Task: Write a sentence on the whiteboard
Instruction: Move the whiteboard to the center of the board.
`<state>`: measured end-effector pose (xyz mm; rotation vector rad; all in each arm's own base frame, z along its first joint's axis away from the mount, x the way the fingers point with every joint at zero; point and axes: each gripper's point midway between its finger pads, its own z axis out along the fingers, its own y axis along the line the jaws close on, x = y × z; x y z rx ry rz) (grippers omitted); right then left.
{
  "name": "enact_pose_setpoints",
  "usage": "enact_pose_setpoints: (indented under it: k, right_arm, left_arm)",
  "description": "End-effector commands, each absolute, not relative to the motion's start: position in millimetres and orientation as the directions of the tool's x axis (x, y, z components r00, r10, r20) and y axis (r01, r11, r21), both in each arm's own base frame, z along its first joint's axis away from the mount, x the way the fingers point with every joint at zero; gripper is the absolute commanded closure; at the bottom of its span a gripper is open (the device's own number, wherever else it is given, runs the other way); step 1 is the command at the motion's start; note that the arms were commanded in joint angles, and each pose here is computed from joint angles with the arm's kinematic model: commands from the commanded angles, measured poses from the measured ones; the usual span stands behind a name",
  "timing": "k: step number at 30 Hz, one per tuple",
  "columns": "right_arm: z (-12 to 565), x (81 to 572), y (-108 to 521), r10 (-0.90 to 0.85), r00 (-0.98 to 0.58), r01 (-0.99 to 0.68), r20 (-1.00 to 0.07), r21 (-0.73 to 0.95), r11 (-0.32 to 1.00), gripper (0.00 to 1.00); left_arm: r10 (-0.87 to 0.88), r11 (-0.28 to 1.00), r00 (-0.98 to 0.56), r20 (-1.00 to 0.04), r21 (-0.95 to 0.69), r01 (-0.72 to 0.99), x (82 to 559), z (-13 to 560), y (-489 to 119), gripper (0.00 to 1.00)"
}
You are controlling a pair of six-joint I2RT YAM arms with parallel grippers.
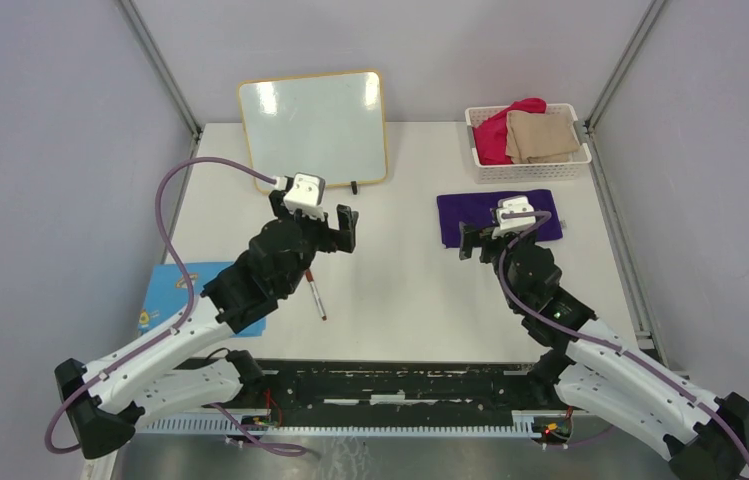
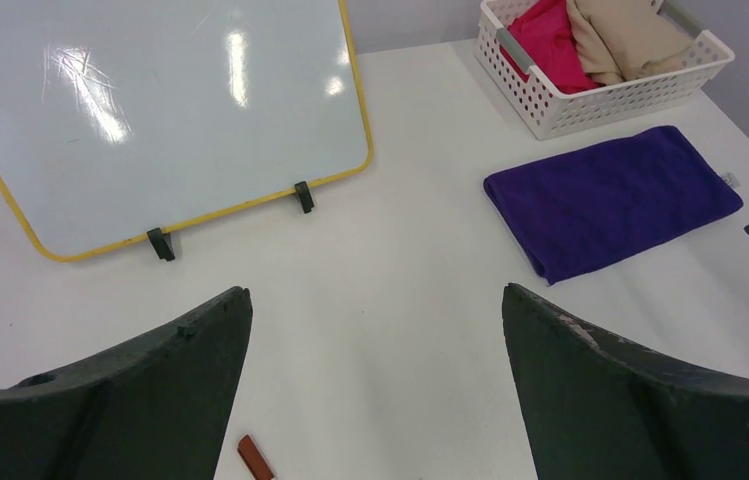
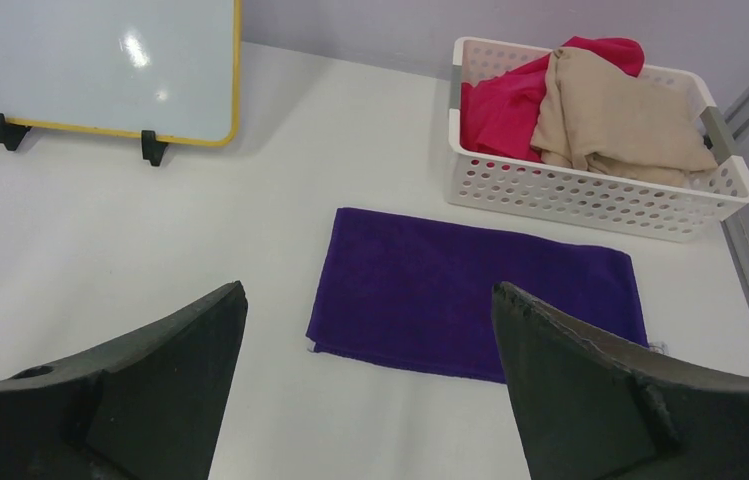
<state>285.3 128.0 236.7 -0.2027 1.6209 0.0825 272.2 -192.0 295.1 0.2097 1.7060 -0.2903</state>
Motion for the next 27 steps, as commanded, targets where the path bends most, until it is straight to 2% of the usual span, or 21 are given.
enact_pose_setpoints:
  k: [1,11,14,17,27]
  right_arm:
    - [250.0,284.5,126.5,-0.060,-0.007,-0.181,-0.998,-0.058,0.982,0.02]
    - [265.5,283.0,127.7,-0.095,0.038,-0.205,-0.995,-0.101,0.973,0.02]
    - [261.1,290.2,138.1,-0.104,-0.011,-0.223,-0.995,-0.099,0.970,0.02]
    - [248.9,297.6,158.7,-0.103,-0.077,-0.279,-0.992,-0.078,0.957,0.05]
    - [212.0,326.0,246.6,-0.075,-0.199,-0.411,-0.977,0.014,0.911,0.15]
  left_arm:
    - [-0.149,0.944,-0.109,-0.983,-0.175,0.281,270.3,315.8,-189.2,0.00]
    - [-0.098,0.935,-0.108,-0.989,-0.128,0.329,265.2,339.7,-193.8,0.00]
    - [-0.062,0.967,-0.101,-0.993,-0.084,0.241,269.1,345.4,-174.3,0.01]
    - [-0.037,0.989,-0.104,-0.994,-0.052,0.138,272.4,333.0,-154.1,0.00]
    - [-0.086,0.990,-0.283,-0.955,-0.114,0.085,286.1,271.0,-132.4,0.00]
